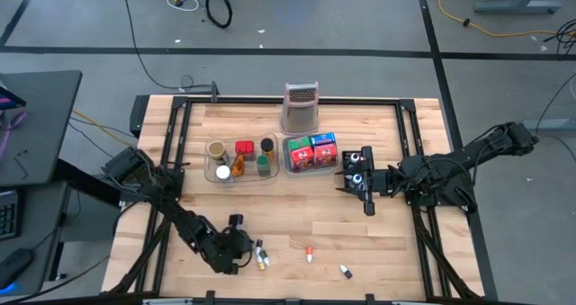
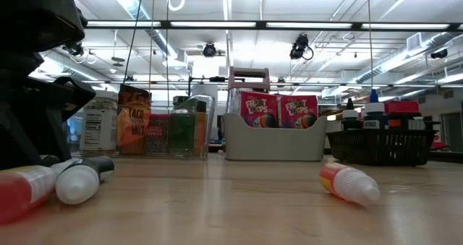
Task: Pick & Place Kitchen Items
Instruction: Put the left small violet food coloring bottle into the black basket
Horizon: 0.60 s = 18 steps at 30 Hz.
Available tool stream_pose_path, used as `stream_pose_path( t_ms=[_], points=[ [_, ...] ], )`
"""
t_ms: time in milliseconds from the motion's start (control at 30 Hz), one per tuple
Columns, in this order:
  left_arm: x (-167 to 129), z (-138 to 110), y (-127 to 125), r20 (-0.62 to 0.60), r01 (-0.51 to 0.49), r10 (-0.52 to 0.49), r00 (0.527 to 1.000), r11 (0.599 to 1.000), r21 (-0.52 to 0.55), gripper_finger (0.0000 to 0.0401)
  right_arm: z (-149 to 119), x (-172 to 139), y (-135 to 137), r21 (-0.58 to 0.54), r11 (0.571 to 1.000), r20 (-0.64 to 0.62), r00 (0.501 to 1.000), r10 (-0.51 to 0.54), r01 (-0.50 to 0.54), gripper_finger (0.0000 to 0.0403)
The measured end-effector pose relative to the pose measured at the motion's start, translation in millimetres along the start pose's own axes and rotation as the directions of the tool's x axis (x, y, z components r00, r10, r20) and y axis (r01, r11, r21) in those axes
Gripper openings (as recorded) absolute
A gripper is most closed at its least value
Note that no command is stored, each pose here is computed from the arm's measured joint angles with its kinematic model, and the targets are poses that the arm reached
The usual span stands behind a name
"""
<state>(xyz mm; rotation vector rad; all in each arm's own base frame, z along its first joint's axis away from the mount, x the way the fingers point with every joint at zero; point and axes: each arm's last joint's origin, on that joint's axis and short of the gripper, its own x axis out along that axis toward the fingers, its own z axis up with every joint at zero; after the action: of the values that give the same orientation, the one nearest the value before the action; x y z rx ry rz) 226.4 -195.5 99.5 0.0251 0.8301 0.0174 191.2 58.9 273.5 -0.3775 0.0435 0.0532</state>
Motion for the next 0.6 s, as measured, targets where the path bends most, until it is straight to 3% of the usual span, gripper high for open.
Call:
stream_pose_path(
  t_ms=[267, 467, 600],
  points=[
    [-9.6, 5.8, 11.4, 0.058, -0.115, 0.125, 0.990, 0.982, -0.153, 0.0098, 0.0, 0.1, 0.0, 0.000, 1.000, 0.001, 1.000, 0.000, 0.000, 0.0194],
    [-29.1, 34.0, 23.3, 0.212, -0.157, 0.212, 0.954, 0.956, -0.247, 0.0092, 1.8, 0.6, -0.6, 0.004, 1.000, 0.020, 1.000, -0.009, 0.009, 0.0194],
    [-40.5, 63.6, 33.9, 0.301, -0.226, 0.288, 0.909, 0.948, -0.225, 0.0098, 4.0, 8.1, -1.9, 0.024, 0.999, 0.070, 0.997, -0.042, 0.040, 0.0194]
  ],
)
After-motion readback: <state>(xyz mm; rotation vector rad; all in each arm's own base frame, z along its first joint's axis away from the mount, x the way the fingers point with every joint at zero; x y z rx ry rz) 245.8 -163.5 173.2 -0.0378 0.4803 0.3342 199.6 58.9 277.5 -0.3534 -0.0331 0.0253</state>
